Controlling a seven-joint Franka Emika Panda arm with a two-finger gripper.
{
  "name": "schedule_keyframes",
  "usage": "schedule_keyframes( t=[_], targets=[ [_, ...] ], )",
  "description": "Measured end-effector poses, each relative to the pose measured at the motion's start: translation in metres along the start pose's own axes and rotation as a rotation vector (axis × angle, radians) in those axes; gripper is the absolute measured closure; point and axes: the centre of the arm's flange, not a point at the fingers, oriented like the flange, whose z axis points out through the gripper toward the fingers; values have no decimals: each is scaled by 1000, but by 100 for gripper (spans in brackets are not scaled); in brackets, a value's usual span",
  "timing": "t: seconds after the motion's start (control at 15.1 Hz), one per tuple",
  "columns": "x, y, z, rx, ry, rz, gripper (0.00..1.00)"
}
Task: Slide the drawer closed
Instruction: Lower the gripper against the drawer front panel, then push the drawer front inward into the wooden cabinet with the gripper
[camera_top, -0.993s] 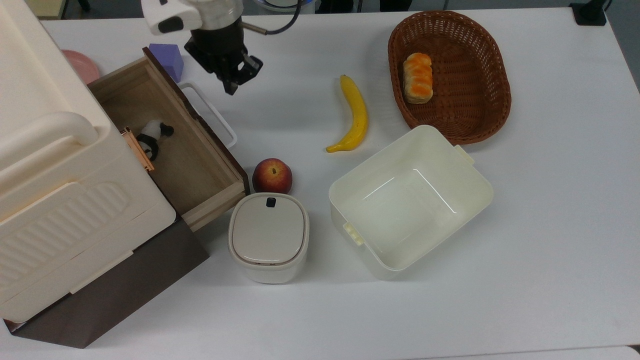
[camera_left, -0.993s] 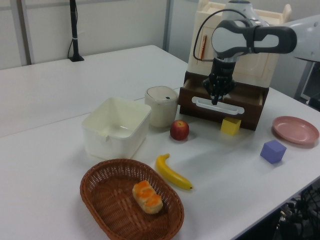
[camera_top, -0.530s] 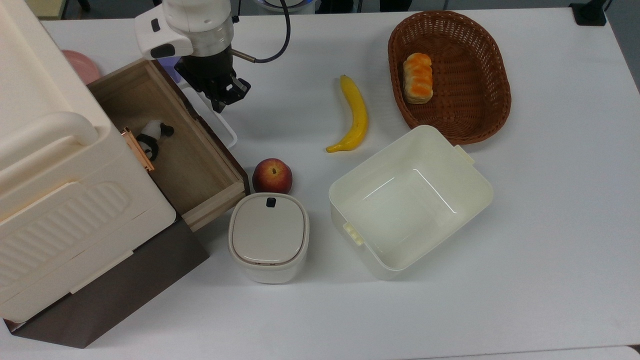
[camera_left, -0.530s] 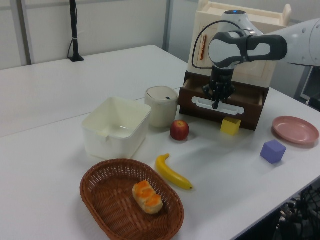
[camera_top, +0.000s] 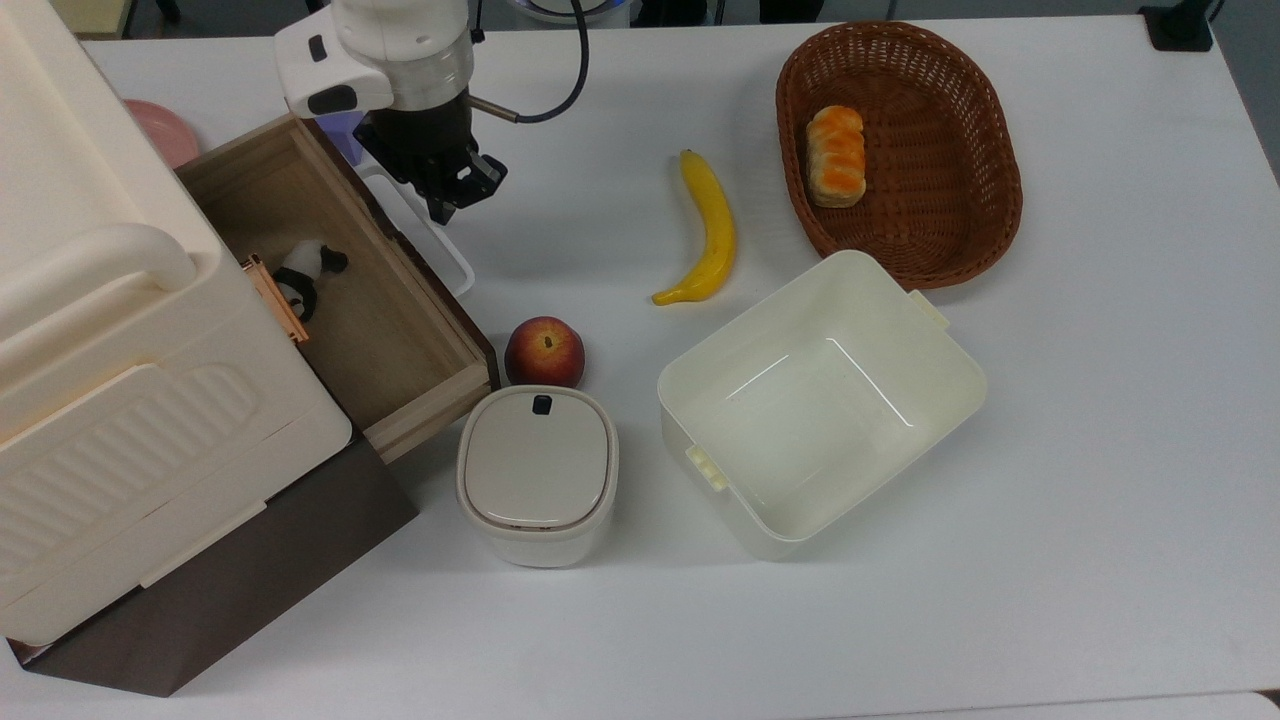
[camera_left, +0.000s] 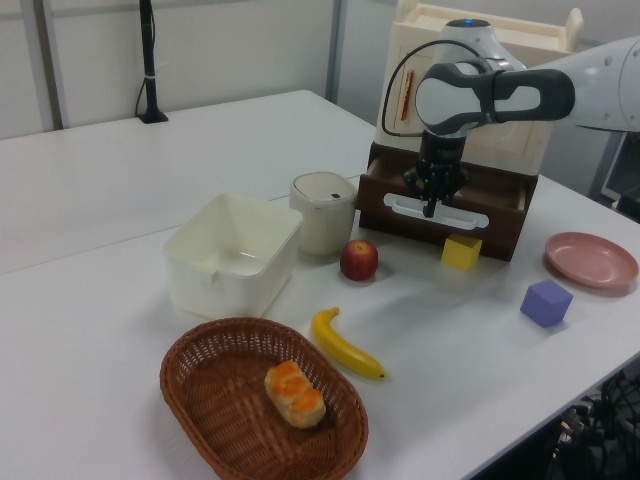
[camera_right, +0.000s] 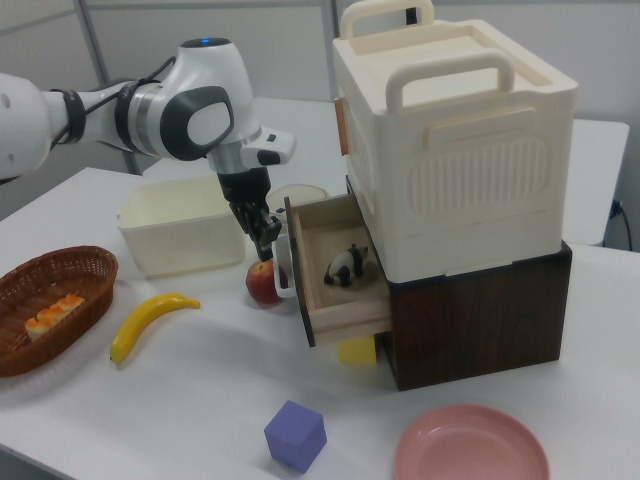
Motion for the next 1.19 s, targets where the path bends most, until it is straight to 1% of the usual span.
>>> schedule_keyframes(
  t=[0.26,0.66,0.86,1.19],
  targets=[
    [-5,-13,-6,6,8,-17,98],
    [-7,-22,5,-7,-7,-34,98],
    [-5,-18,14,-23,-16,-33,98],
    [7,6,14,-18,6,10,98]
  ],
)
